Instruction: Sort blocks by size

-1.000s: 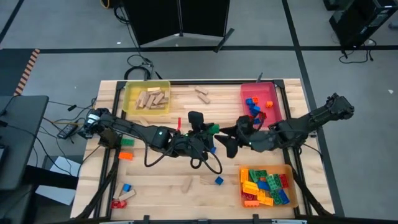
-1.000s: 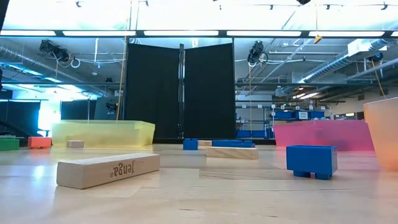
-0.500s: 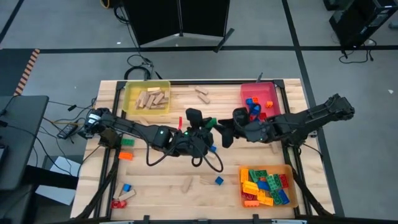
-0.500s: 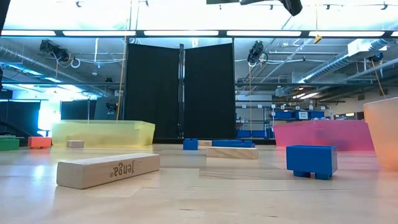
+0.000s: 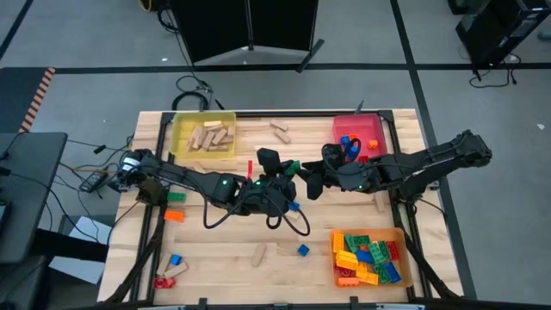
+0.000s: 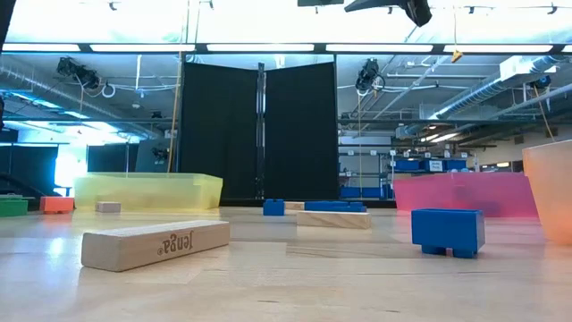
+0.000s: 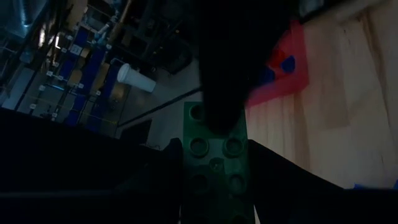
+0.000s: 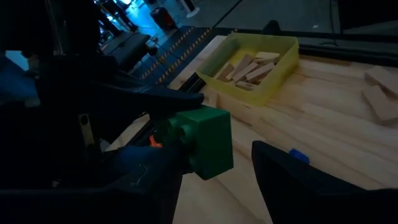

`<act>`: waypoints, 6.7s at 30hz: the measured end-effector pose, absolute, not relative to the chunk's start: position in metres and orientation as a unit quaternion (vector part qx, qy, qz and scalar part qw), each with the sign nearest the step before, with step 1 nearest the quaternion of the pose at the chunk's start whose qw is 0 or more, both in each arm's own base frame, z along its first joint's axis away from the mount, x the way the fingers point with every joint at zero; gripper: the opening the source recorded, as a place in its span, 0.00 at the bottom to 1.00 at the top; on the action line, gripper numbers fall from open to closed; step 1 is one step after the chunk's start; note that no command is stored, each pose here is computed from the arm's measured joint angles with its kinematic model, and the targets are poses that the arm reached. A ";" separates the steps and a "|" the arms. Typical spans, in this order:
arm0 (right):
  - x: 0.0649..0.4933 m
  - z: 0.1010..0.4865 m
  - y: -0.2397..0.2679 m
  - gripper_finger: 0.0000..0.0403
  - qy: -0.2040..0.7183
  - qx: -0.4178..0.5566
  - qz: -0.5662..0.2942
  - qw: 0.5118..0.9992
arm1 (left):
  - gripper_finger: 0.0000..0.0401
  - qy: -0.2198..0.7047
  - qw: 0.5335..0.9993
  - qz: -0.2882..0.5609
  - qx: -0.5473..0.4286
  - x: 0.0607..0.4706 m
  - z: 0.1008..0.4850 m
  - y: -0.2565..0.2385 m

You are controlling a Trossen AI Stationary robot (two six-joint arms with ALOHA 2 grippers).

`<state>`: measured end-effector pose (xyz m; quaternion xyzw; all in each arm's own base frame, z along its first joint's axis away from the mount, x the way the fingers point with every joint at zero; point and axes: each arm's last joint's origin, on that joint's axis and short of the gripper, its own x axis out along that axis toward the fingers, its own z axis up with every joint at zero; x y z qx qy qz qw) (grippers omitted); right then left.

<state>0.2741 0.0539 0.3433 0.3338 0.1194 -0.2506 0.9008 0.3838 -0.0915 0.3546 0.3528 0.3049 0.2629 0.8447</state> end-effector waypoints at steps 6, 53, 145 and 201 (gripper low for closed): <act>0.275 0.345 0.055 0.51 0.124 0.344 -0.225 0.903 | 0.38 0.291 0.852 0.267 0.344 0.385 0.357 -0.092; 0.172 0.339 0.096 0.26 0.270 0.415 -0.265 0.827 | 0.64 0.295 0.886 0.253 0.255 0.370 0.347 -0.117; 0.094 0.232 0.255 0.58 0.644 0.284 -0.244 0.667 | 0.61 0.565 0.746 0.210 -0.282 0.405 0.196 -0.142; 0.123 0.232 0.243 0.55 0.570 0.415 -0.364 0.609 | 0.59 0.572 0.773 -0.179 0.208 0.439 0.147 -0.035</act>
